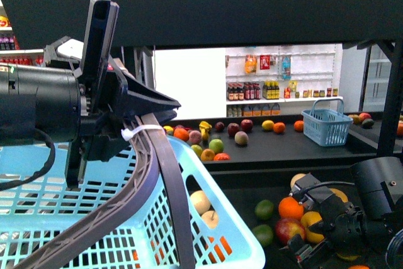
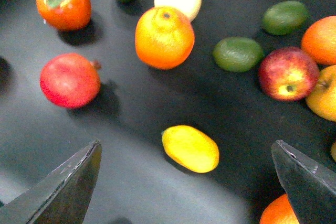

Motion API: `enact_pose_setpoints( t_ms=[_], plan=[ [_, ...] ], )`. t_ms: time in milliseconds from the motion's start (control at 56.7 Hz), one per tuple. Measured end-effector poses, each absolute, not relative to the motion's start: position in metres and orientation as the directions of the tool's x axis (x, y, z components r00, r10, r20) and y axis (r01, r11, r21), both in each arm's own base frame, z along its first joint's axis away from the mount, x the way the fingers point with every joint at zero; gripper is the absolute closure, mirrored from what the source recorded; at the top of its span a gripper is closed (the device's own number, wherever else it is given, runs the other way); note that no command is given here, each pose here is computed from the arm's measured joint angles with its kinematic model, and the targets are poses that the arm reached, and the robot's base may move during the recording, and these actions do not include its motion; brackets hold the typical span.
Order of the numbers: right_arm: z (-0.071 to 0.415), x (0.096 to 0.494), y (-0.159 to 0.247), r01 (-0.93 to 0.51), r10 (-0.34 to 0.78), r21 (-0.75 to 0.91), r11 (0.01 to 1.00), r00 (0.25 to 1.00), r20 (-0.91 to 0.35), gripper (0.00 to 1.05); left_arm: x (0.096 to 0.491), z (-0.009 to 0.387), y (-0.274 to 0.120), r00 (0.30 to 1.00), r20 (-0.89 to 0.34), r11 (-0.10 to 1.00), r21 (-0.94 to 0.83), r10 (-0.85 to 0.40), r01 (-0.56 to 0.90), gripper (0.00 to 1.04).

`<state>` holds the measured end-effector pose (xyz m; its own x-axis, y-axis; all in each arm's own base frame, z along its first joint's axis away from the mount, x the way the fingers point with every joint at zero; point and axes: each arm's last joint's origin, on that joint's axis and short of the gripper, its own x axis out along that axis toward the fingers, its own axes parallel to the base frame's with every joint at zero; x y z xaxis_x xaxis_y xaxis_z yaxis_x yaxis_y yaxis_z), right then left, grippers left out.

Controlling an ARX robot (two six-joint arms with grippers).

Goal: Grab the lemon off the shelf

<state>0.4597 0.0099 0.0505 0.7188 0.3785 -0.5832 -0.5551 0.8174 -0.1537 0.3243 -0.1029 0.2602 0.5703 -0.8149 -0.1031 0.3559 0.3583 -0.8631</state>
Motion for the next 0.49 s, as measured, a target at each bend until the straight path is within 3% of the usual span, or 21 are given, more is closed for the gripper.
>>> enact_pose_setpoints(
  t_ms=[141,282,494],
  plan=[
    [0.011,0.472,-0.001,-0.644,0.376,-0.262,0.719,0.677,-0.632,0.07,0.324,0.26,-0.103,0.568,-0.103,0.357,-0.863,-0.817,0.357,0.97],
    [-0.039,0.49,-0.01,-0.761,0.35,-0.411,0.502,0.614,-0.708,0.07,0.324,0.26,-0.103,0.568,-0.103,0.357,-0.863,-0.817,0.357,0.96],
    [-0.054,0.513,-0.004,-0.773,0.376,-0.484,0.409,0.627,-0.683,0.07,0.324,0.26,-0.103,0.568,-0.103,0.357,-0.863,-0.816,0.357,0.97]
  ],
)
